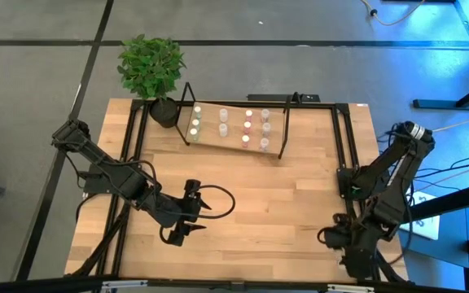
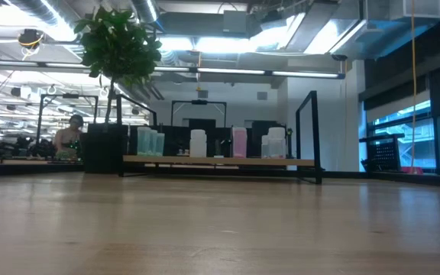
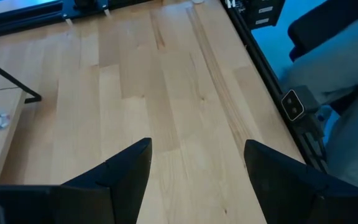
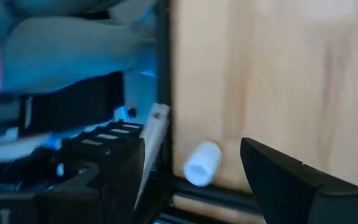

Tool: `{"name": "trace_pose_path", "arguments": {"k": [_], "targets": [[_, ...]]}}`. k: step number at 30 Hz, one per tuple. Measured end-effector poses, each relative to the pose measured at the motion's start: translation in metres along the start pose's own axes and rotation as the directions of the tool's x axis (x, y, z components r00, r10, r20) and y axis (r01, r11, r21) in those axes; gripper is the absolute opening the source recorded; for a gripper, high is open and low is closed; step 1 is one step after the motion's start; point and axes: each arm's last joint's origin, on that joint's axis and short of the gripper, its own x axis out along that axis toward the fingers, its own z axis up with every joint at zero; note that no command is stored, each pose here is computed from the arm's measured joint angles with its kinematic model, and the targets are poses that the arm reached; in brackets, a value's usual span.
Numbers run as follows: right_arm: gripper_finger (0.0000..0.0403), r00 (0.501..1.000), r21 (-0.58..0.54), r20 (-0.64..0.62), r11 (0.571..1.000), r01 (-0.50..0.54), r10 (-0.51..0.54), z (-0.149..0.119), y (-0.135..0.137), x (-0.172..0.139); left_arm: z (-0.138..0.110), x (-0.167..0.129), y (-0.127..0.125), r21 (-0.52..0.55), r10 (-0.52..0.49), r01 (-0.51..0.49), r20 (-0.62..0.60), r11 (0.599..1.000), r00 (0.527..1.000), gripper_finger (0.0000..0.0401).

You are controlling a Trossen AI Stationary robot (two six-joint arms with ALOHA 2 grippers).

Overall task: Pick and place medicine bottles onto shelf by color
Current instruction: Put the white medicine bottle on the shelf aligned with the other white medicine bottle

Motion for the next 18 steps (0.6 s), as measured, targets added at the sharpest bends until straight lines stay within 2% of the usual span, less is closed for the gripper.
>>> {"name": "trace_pose_path", "arguments": {"k": [4,11,18], "targets": [[0.0267,0.999,0.111,-0.031,0.993,0.035,-0.031,-0.01,-0.009,0.016,0.0,0.0,0.0,0.0,0.0,0.0,0.0,1.0,1.0,0.025],[0.0267,0.999,0.078,-0.014,0.996,-0.043,0.044,-0.019,0.0,0.025,0.0,0.0,0.0,0.0,0.0,0.0,0.0,1.0,1.0,0.025],[0.0267,0.999,0.133,-0.047,0.991,-0.01,0.016,-0.027,0.005,0.035,0.0,0.0,0.0,0.0,0.0,0.0,0.0,1.0,1.0,0.025]]}}
